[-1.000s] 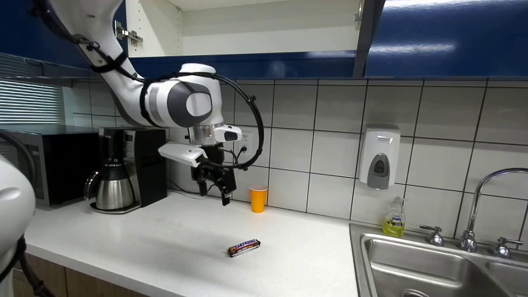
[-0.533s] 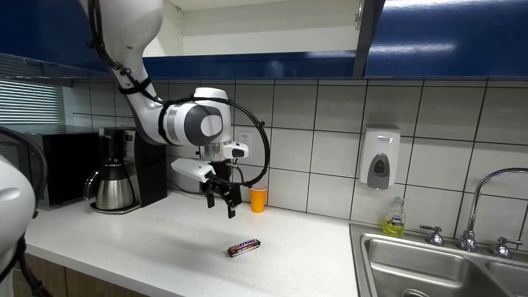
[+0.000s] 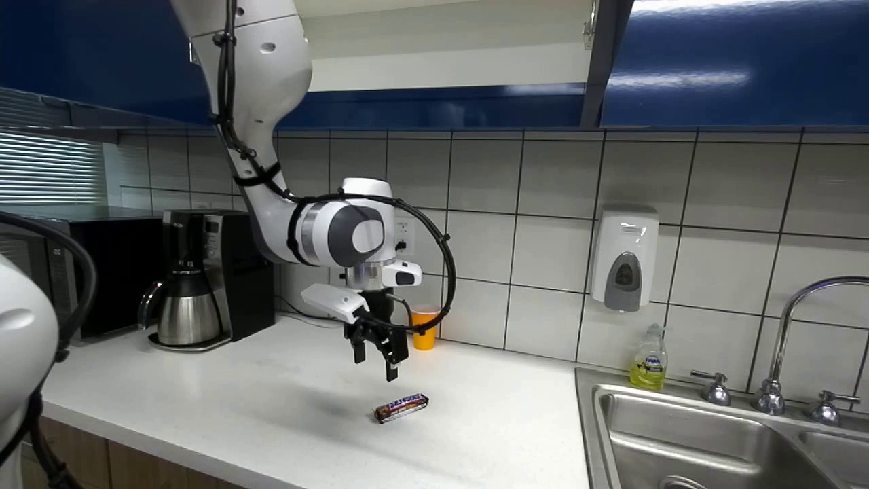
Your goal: Put the chocolate bar inside the cabinet
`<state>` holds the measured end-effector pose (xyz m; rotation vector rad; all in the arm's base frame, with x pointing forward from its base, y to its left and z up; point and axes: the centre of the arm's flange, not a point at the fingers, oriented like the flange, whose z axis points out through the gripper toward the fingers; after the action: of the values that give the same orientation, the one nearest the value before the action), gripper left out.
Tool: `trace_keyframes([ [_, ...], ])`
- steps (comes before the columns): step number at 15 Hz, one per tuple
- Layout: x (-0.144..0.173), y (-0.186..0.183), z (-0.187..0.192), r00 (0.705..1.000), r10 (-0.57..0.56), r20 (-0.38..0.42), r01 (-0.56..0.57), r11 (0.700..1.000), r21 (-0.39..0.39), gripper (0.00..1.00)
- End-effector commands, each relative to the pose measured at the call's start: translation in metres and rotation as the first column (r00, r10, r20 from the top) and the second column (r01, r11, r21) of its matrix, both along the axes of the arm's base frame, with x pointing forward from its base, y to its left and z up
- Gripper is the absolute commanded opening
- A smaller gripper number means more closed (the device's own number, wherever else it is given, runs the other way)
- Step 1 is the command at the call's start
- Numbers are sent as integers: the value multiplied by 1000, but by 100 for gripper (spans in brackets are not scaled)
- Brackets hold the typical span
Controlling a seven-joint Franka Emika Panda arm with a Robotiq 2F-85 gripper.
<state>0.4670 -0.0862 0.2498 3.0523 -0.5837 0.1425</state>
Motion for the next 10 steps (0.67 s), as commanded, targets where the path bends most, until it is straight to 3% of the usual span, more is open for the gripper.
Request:
trace_keyframes([
  [1, 21, -7, -19, 999, -45, -7, 45, 999, 8, 100],
  [10, 48, -13, -58, 993, -116, -34, 117, 993, 27, 100],
])
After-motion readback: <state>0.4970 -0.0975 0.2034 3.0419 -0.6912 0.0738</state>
